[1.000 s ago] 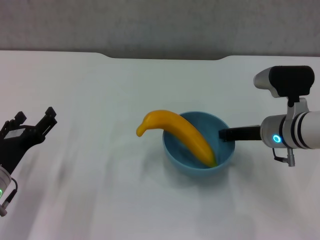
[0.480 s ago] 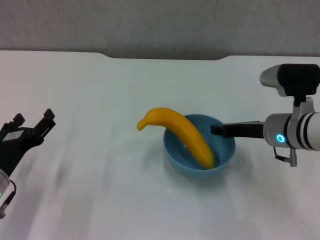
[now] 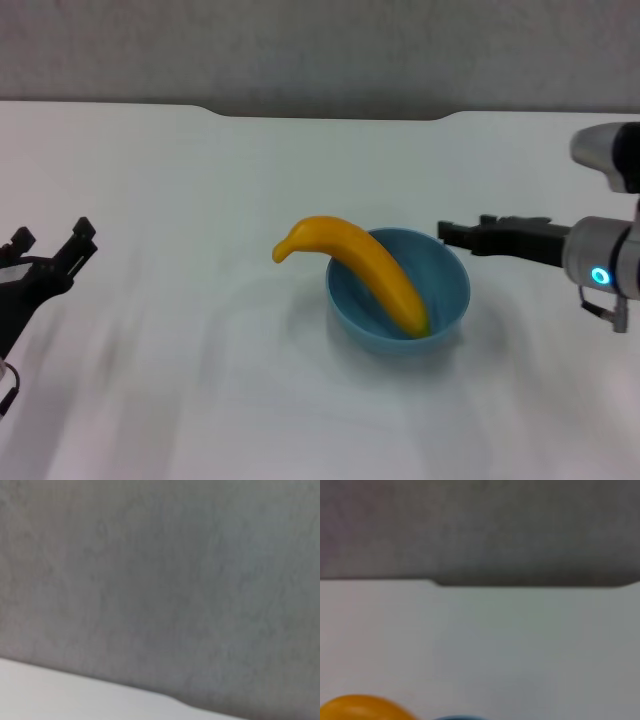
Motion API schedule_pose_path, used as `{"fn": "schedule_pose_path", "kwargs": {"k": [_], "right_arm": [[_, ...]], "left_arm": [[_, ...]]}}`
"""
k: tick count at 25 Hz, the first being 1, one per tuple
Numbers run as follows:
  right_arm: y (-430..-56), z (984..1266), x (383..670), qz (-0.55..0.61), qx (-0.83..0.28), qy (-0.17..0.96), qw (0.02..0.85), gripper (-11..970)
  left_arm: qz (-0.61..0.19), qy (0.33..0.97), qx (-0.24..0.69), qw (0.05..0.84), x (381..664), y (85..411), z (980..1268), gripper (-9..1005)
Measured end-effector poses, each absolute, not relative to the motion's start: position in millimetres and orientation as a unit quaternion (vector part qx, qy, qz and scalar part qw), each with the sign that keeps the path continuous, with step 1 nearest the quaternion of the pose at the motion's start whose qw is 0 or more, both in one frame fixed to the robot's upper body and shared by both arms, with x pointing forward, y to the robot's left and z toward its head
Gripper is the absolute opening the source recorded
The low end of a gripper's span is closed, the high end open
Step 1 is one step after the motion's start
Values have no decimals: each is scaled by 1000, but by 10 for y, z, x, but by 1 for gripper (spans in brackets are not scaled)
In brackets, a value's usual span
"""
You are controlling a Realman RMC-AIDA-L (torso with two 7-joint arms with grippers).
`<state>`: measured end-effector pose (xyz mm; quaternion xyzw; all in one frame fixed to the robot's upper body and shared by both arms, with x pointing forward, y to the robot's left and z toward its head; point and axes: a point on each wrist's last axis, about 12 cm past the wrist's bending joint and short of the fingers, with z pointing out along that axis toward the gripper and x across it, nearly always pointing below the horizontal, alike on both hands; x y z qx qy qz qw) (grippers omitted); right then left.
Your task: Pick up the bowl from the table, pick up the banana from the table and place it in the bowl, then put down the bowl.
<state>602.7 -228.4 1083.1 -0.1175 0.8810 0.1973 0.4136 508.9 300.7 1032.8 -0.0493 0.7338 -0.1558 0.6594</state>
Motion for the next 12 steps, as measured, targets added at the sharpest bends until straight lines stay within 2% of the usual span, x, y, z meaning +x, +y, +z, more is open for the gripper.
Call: {"fn": "schedule_pose_path", "kwargs": {"k": [5, 12], "right_arm": [[-2446, 10819, 5929, 167, -102, 871, 451, 685], [-2445, 10863, 5798, 128, -98, 844, 512, 681]], "left_arm": [[-160, 708, -39, 687, 4979, 3063, 10318, 874], [-151, 681, -27, 716, 4876, 3141, 10317, 874]]}}
